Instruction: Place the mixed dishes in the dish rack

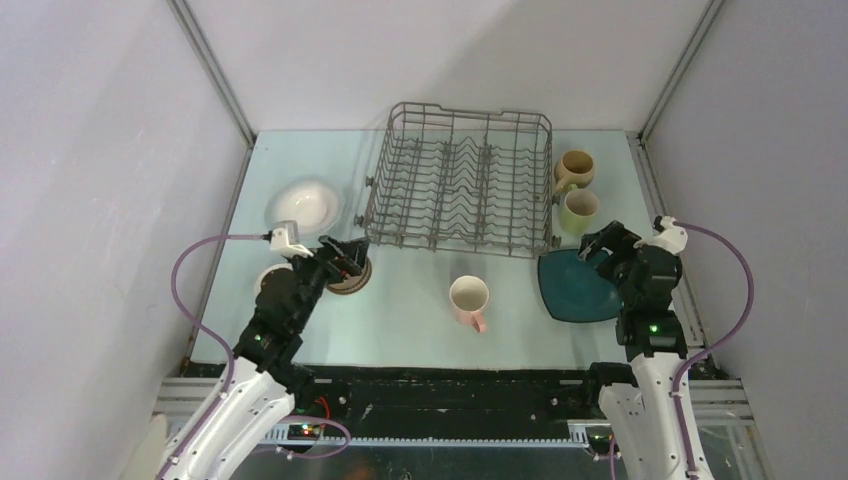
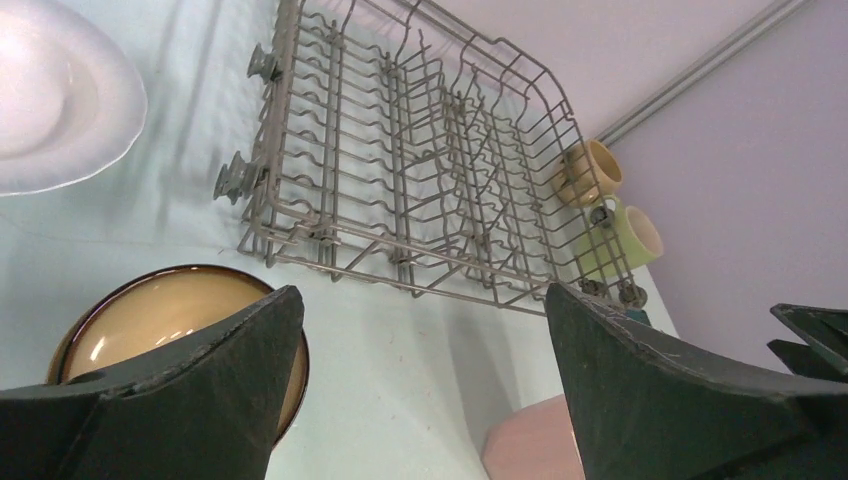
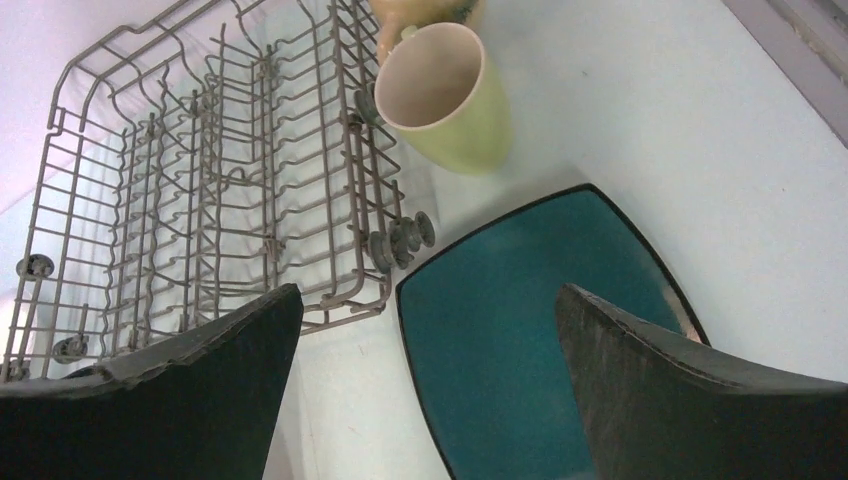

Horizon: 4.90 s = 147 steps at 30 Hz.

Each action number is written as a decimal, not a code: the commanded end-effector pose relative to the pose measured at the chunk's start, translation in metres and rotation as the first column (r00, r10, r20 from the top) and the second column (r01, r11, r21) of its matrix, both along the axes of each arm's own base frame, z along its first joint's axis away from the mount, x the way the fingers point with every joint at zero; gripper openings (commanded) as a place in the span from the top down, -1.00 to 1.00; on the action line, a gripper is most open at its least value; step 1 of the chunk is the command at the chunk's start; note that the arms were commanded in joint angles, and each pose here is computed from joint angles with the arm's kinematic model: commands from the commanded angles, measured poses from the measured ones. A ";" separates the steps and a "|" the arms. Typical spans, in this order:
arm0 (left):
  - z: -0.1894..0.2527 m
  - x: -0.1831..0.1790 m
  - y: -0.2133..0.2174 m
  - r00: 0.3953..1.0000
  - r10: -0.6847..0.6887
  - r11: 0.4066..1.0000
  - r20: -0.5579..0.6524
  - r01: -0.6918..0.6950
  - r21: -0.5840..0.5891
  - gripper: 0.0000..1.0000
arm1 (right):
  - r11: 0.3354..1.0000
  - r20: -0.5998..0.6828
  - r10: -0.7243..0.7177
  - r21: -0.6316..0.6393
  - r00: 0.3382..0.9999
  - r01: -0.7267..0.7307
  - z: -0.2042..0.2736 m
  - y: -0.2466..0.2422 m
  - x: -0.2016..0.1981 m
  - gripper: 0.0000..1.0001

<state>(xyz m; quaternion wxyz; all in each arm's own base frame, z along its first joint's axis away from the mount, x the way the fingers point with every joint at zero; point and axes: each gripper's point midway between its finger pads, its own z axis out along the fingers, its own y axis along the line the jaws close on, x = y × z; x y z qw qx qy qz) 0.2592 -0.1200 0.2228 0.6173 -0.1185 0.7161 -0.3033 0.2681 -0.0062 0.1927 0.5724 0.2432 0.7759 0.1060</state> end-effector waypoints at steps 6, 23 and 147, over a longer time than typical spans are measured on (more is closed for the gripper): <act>-0.006 -0.003 0.016 0.993 0.077 0.995 -0.087 -0.072 0.063 -0.96 | 0.991 -0.008 -0.096 0.093 0.995 0.097 0.015 -0.011 -0.002 -1.00; -0.005 -0.022 -0.040 0.958 -0.258 0.964 -0.125 0.263 0.029 -0.96 | 0.764 -0.299 0.597 -0.070 0.744 -0.641 0.009 0.150 -0.030 -0.94; 0.083 0.014 0.003 0.977 -0.074 0.992 -0.202 0.093 0.084 1.00 | 0.154 -0.334 0.878 -0.484 0.344 -0.862 -0.055 0.305 0.068 -0.76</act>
